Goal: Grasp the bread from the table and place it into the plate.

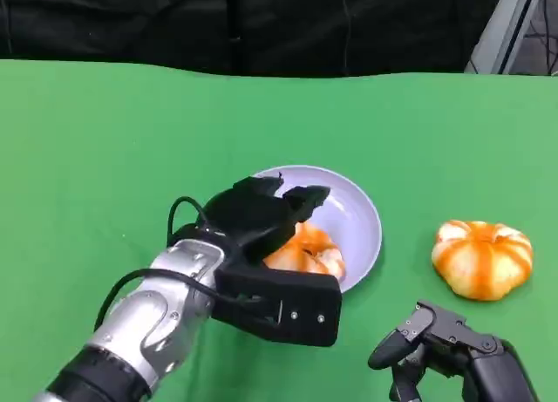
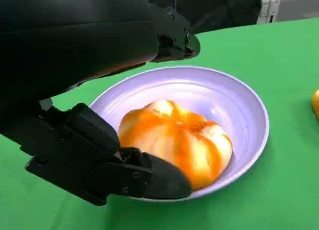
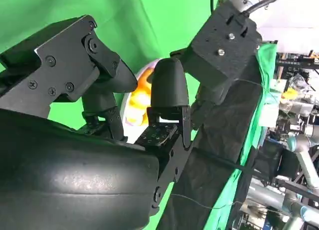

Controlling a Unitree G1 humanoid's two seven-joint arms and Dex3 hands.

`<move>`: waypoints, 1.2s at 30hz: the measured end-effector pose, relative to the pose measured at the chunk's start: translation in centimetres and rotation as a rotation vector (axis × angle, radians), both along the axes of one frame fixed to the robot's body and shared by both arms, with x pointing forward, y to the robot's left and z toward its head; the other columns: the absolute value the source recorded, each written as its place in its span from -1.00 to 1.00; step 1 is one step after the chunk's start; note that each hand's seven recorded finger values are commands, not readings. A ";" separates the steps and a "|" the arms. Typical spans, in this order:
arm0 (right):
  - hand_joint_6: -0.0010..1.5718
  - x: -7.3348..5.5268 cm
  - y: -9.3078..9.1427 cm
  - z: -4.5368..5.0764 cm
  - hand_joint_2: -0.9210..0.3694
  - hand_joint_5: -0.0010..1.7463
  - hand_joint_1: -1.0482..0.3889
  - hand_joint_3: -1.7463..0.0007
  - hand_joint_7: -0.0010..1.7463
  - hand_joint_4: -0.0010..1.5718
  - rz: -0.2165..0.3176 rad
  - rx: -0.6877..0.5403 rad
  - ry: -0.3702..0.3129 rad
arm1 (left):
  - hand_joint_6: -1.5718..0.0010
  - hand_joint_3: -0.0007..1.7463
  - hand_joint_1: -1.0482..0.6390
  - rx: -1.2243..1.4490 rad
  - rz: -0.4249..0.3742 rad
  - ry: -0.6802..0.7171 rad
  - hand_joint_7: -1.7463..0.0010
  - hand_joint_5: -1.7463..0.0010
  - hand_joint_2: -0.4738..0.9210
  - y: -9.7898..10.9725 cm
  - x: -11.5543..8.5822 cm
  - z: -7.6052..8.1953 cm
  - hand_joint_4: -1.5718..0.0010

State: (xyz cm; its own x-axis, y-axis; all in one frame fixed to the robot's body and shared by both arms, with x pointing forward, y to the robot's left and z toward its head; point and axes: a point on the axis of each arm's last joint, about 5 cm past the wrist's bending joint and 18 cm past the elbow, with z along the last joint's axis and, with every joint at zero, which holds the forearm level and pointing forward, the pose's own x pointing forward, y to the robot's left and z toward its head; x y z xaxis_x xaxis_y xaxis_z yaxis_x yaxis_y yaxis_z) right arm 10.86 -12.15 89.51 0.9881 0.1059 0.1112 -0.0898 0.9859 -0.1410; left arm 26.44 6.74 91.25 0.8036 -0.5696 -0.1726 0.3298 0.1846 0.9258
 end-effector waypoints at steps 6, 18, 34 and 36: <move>-0.06 0.0 0.0 0.00 -0.26 0.84 0.52 -0.45 0.50 -0.12 0.002 0.000 -0.006 | 0.98 -0.44 -0.84 -0.163 0.014 0.041 0.99 1.00 1.00 2.3 -0.7 0.7 1.00; -0.07 0.0 0.1 0.06 -0.29 0.87 0.53 -0.43 0.50 -0.14 0.004 0.000 -0.004 | 0.51 -0.58 -0.48 -0.676 0.127 -0.056 0.84 0.65 1.00 6.7 -5.7 -2.1 0.54; -0.07 0.0 0.0 0.14 -0.29 0.85 0.50 -0.42 0.50 -0.13 0.002 -0.001 0.002 | -0.10 0.33 0.19 -1.263 0.273 0.027 -0.44 -0.74 0.49 9.3 -11.0 -5.0 -0.13; -0.07 -0.1 -0.1 0.13 -0.29 0.85 0.49 -0.41 0.50 -0.14 0.000 -0.002 0.003 | -0.07 0.50 0.19 -1.286 0.292 0.032 -0.60 -0.88 0.37 9.5 -11.6 -5.1 -0.10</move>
